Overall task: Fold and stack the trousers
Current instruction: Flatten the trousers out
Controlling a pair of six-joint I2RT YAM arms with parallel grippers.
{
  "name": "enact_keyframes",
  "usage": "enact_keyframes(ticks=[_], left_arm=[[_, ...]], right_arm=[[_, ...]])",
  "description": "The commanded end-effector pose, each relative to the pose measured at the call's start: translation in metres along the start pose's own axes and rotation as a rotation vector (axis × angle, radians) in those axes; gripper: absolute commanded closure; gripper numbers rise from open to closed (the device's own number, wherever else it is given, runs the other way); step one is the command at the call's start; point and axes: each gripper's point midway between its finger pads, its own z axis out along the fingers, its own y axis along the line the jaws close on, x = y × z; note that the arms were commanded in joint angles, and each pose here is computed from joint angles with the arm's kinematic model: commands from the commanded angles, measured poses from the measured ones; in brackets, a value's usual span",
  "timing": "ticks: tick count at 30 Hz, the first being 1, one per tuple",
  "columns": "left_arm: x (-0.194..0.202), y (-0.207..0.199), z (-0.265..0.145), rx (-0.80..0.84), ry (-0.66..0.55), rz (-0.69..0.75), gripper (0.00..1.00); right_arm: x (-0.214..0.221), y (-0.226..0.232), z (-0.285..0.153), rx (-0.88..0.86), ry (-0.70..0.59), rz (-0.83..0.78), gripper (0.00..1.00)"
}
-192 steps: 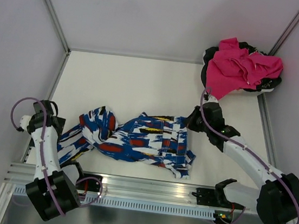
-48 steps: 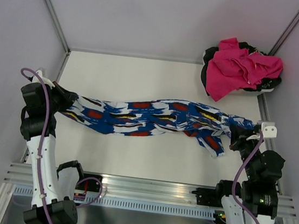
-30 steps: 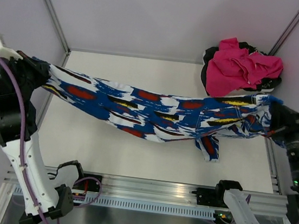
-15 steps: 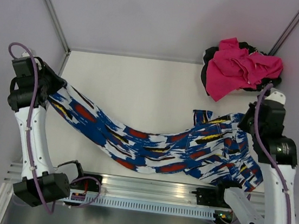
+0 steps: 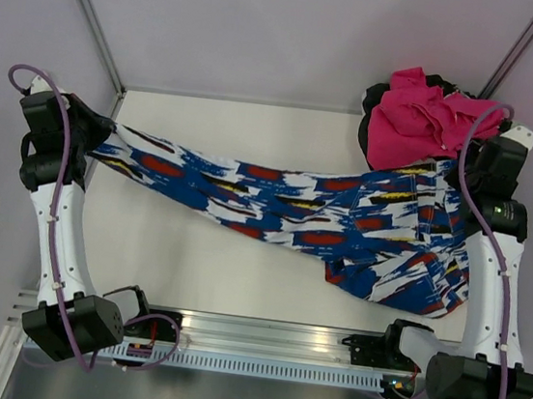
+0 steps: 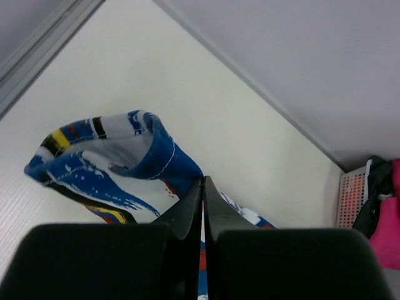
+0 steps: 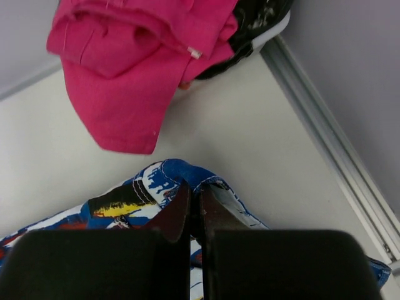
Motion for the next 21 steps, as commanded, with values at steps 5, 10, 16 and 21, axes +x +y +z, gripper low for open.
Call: enact_keyframes(ticks=[5, 10, 16, 21], left_arm=[[-0.014, 0.018, 0.047, -0.044, -0.076, -0.031, 0.98], [0.047, 0.049, 0.088, -0.095, 0.153, -0.071, 0.60], [0.124, 0.060, 0.083, -0.098, 0.399, -0.050, 0.03], [0.172, -0.020, 0.003, 0.134, 0.422, 0.058, 0.00]], right_arm=[[-0.100, 0.019, 0.006, -0.129, -0.282, 0.065, 1.00], [-0.123, 0.042, 0.009, -0.226, -0.299, 0.097, 1.00], [-0.129, 0.056, 0.021, -0.278, -0.276, 0.093, 1.00], [-0.132, 0.042, 0.026, -0.198, -0.287, 0.071, 1.00]])
